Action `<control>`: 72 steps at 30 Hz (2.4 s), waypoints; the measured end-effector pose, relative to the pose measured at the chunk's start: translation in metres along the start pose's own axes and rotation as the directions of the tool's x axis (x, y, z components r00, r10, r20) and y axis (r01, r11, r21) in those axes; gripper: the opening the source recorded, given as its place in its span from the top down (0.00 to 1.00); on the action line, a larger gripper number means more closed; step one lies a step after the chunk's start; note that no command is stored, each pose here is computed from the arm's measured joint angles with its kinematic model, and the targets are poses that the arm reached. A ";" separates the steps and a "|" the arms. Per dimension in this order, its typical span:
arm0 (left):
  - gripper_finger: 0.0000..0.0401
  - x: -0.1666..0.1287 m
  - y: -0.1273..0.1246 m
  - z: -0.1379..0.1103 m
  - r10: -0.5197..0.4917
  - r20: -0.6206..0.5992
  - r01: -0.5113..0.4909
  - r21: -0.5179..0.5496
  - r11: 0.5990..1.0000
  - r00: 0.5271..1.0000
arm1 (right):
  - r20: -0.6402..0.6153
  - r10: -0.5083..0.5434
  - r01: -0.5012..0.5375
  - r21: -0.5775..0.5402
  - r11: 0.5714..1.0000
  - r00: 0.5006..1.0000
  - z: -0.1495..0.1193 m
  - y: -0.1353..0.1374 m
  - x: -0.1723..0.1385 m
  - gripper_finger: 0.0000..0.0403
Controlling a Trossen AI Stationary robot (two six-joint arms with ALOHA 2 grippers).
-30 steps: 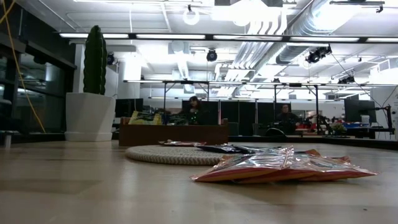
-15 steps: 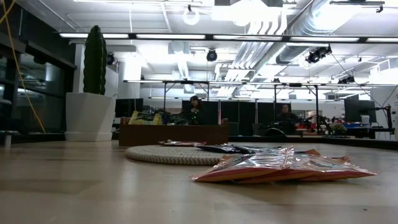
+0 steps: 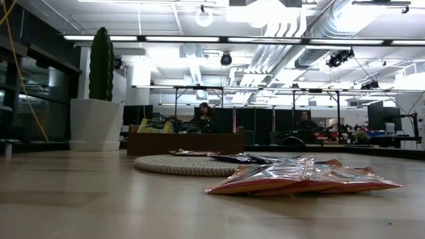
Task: Pick & Place Tea
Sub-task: Put the purple tea bag into the middle section of the wooden organizer
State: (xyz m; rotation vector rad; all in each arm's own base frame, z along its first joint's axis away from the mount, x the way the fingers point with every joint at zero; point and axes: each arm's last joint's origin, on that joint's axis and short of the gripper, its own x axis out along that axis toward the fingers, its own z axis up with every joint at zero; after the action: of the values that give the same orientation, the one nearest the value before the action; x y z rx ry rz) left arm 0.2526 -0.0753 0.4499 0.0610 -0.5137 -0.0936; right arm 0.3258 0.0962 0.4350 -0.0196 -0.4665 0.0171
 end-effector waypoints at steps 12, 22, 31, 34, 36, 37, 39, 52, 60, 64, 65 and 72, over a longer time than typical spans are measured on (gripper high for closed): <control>1.00 -0.001 0.000 -0.006 0.028 -0.087 -0.026 0.029 0.999 0.996 | -0.033 -0.045 0.045 -0.016 0.999 0.998 -0.003 -0.001 0.000 0.84; 1.00 -0.014 0.006 -0.012 0.154 -0.283 -0.126 0.113 0.986 0.947 | -0.069 -0.133 0.127 -0.074 0.989 0.989 0.009 -0.005 -0.008 0.53; 1.00 -0.038 0.040 -0.040 0.259 -0.622 -0.171 0.199 0.965 0.738 | -0.321 -0.396 0.364 -0.158 0.918 0.860 0.049 -0.012 -0.059 0.44; 1.00 -0.042 0.060 -0.056 0.232 -0.716 -0.152 0.176 0.973 0.659 | -0.419 -0.422 0.405 -0.134 0.905 0.804 0.054 -0.016 -0.080 0.45; 1.00 -0.041 0.074 -0.070 0.215 -0.764 -0.137 0.166 0.977 0.608 | -0.478 -0.430 0.426 -0.124 0.896 0.766 0.054 -0.018 -0.092 0.45; 1.00 -0.041 0.082 -0.078 0.209 -0.783 -0.137 0.159 0.978 0.585 | -0.504 -0.431 0.435 -0.118 0.893 0.748 0.053 -0.019 -0.097 0.45; 1.00 -0.039 0.098 -0.089 0.194 -0.798 -0.147 0.134 0.980 0.571 | -0.550 -0.433 0.453 -0.107 0.885 0.714 0.051 -0.022 -0.105 0.46; 1.00 -0.069 0.163 -0.169 0.124 -0.809 -0.334 -0.093 0.938 0.574 | -0.657 -0.398 0.404 -0.153 0.902 0.640 0.047 -0.028 -0.124 0.45; 1.00 -0.107 0.177 -0.195 0.112 -0.835 -0.436 -0.162 0.885 0.538 | -0.677 -0.347 0.345 -0.145 0.927 0.649 0.047 -0.026 -0.124 0.45; 1.00 -0.119 0.181 -0.206 0.109 -0.848 -0.459 -0.169 0.872 0.518 | -0.670 -0.351 0.354 -0.139 0.925 0.654 0.047 -0.026 -0.123 0.45; 1.00 -0.120 0.182 -0.211 0.103 -0.852 -0.461 -0.172 0.871 0.514 | -0.666 -0.356 0.359 -0.140 0.923 0.655 0.048 -0.026 -0.123 0.45; 1.00 -0.125 0.187 -0.247 0.010 -0.858 -0.411 -0.236 0.881 0.514 | -0.644 -0.400 0.405 -0.150 0.902 0.652 0.049 -0.028 -0.122 0.45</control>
State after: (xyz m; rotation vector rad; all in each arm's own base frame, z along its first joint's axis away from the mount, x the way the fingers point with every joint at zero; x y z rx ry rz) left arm 0.2799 0.1320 0.1900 -0.3810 0.5133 0.0858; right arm 0.1951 0.0667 0.4241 0.0864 0.2658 -0.4252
